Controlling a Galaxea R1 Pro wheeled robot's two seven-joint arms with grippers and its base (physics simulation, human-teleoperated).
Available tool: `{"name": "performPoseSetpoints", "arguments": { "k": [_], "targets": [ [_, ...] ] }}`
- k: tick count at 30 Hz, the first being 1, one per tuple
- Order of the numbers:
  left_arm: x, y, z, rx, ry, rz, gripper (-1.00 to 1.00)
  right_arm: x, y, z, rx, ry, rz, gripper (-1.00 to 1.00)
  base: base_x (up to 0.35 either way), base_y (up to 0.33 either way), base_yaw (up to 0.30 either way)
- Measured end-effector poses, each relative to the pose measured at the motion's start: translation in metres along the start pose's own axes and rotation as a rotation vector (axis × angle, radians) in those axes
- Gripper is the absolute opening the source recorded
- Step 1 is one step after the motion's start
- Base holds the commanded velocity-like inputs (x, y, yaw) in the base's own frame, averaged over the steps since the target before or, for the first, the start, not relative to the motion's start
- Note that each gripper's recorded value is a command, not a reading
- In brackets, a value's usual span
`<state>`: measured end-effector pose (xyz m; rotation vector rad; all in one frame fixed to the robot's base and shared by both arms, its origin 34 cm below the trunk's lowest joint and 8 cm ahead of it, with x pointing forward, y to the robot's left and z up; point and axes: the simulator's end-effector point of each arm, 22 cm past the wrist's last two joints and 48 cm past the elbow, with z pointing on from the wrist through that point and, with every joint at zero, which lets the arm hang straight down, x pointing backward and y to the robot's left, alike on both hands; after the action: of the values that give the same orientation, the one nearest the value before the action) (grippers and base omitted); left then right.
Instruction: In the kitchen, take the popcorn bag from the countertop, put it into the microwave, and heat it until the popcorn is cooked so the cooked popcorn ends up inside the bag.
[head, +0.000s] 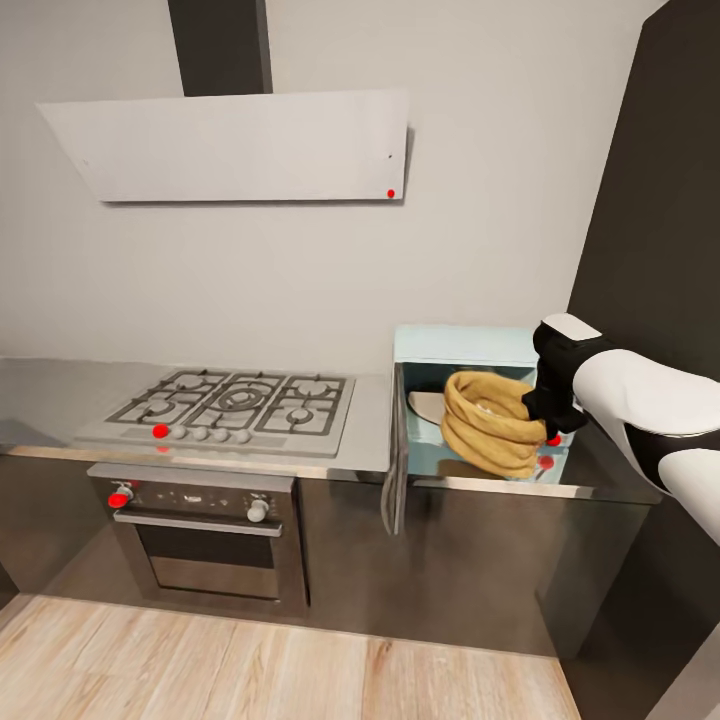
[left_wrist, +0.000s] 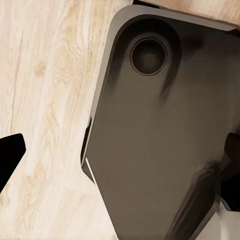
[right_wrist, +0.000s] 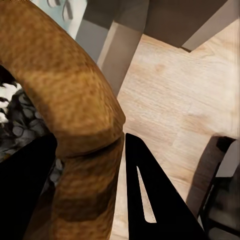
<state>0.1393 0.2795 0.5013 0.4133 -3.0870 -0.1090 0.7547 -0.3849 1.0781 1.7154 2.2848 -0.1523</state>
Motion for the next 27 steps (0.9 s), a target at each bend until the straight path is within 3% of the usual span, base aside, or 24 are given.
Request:
{"name": "performPoseSetpoints", "arguments": {
  "k": [8,27],
  "targets": [
    [0.0001,0.0000,0.0000,0.000,0.000,0.001,1.00,0.0014,-0.0010,-0.0001,0.007,0.002,-0.003,-1.00,0.008,0.000,0.000],
    [-0.0007,0.0037,0.0000,-0.006,-0.001,0.000,1.00,0.0013,-0.0014,-0.0005,0.006,0.001,0.000,-1.00,0.135,0.003,0.000]
  ]
}}
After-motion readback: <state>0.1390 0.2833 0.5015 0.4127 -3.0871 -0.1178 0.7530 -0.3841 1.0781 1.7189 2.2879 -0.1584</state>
